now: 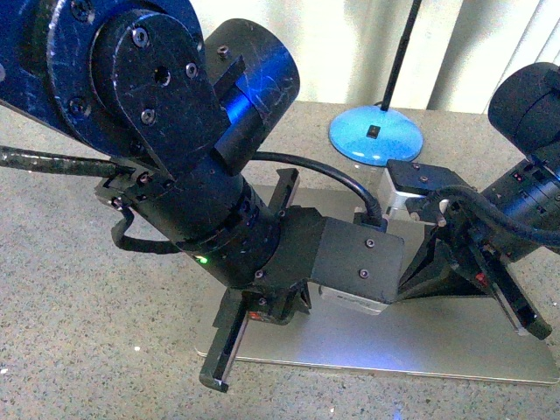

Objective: Close laptop

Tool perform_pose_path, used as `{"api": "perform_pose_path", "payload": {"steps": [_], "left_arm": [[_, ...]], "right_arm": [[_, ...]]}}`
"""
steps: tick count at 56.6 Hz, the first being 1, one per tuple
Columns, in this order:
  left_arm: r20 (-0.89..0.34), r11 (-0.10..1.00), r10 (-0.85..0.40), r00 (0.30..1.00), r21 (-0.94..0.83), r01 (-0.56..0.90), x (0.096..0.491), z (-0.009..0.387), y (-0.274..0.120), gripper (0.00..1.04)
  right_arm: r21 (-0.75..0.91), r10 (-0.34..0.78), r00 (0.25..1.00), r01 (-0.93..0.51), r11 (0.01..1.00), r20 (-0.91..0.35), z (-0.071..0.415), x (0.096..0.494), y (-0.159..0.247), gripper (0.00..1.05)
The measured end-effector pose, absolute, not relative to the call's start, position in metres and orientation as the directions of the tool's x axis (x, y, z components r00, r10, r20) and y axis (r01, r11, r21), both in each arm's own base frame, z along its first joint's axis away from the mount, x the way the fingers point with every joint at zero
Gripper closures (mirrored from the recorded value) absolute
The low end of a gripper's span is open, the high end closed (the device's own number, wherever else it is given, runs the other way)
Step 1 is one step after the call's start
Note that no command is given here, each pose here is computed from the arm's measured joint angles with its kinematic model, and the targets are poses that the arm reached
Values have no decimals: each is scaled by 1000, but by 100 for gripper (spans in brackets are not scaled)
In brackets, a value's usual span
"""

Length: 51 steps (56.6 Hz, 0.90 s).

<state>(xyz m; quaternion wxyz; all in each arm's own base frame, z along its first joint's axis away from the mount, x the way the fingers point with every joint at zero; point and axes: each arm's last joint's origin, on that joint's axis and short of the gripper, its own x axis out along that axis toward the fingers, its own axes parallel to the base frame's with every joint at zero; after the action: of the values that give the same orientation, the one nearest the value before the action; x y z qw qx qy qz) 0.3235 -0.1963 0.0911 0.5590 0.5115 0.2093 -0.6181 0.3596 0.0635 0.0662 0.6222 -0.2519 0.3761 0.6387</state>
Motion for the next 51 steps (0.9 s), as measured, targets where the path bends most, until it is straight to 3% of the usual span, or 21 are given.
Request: {"api": "perform_pose_path", "payload": {"steps": [12, 19, 29, 39, 43, 47, 51], "left_arm": [[-838, -253, -508, 200, 367, 895, 330, 115, -193, 101], [-788, -199, -555, 266, 436, 878, 338, 144, -190, 101], [-624, -41, -648, 437, 602, 798, 353, 207, -178, 101], [-287, 302, -669, 685, 738, 604, 356, 296, -139, 101], [-135, 492, -577, 805, 730, 475, 348, 331, -116, 101], [-42, 644, -473, 880, 666, 378, 333, 355, -90, 101], [-4, 745, -380, 925, 591, 309, 315, 365, -65, 101]], "right_arm": [[126, 622, -57, -990, 68, -781, 81, 363, 63, 102], [38, 669, 34, -995, 93, -743, 108, 370, 61, 102], [-137, 735, 204, -979, 151, -647, 159, 379, 58, 102], [-447, 740, 518, -833, 325, -428, 234, 376, 52, 102], [-525, 700, 625, -747, 407, -346, 253, 368, 50, 102], [-575, 648, 727, -638, 512, -229, 275, 354, 46, 102], [-581, 606, 782, -562, 589, -142, 291, 341, 40, 102]]}}
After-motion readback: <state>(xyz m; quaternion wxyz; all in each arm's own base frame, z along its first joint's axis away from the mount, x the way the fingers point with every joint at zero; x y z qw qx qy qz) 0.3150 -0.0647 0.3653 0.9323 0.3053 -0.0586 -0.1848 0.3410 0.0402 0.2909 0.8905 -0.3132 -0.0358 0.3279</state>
